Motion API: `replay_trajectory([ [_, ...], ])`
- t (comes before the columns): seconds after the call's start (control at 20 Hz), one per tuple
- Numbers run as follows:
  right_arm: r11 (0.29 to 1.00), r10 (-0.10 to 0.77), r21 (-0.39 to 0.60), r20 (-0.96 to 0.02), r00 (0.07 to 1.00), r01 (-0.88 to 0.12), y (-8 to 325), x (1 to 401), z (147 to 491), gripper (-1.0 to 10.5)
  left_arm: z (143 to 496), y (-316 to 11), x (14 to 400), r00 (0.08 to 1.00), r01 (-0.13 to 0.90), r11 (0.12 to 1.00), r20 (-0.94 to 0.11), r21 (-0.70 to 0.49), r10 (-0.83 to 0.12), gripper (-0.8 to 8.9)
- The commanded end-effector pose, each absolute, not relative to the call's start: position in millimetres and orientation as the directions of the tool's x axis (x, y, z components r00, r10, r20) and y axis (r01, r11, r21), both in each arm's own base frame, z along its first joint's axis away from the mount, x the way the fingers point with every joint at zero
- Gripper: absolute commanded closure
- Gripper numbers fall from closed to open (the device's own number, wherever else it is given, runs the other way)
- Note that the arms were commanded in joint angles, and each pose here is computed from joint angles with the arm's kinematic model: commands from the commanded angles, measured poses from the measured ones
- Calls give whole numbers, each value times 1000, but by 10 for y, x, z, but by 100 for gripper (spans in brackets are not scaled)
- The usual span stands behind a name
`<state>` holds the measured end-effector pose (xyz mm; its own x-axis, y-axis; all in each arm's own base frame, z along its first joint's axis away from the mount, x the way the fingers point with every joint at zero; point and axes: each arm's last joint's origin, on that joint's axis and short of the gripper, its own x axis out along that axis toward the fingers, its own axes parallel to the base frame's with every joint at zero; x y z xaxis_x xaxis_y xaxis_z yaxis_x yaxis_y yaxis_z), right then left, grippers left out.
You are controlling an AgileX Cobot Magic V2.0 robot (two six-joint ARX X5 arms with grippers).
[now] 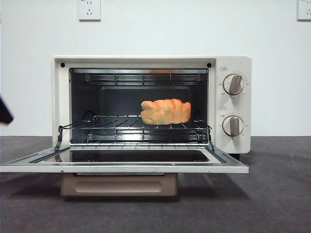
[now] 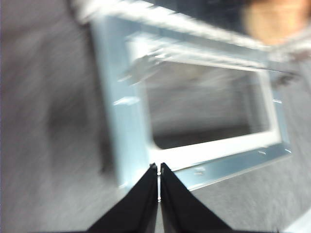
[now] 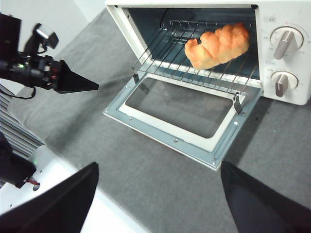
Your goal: The left arm flap open the oven, the right arm pick bread and place it into oven, the left arm flap close the oven
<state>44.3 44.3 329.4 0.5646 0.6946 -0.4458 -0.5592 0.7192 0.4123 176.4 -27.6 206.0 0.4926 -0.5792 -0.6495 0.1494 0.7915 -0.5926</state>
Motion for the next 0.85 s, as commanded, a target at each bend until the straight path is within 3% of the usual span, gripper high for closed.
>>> replay_trajectory([
  [0.05, 709, 705, 416, -432, 563, -569, 417, 405, 3375, 546, 1957, -224, 1798, 500, 76, 779, -652, -623, -570, 804],
  [0.25, 710, 704, 416, -434, 562, -568, 406, 393, 3391, 546, 1725, -135, 1814, 489, -14, 793, -696, -609, -526, 804],
  [0.6, 710, 704, 416, -433, 563, -568, 406, 393, 3391, 546, 1364, -155, 1923, 313, -74, 747, -726, -661, -612, 804],
  [0.85, 713, 701, 414, -433, 566, -566, 406, 394, 3391, 546, 1296, -175, 1967, 282, -54, 698, -681, -714, -676, 804],
])
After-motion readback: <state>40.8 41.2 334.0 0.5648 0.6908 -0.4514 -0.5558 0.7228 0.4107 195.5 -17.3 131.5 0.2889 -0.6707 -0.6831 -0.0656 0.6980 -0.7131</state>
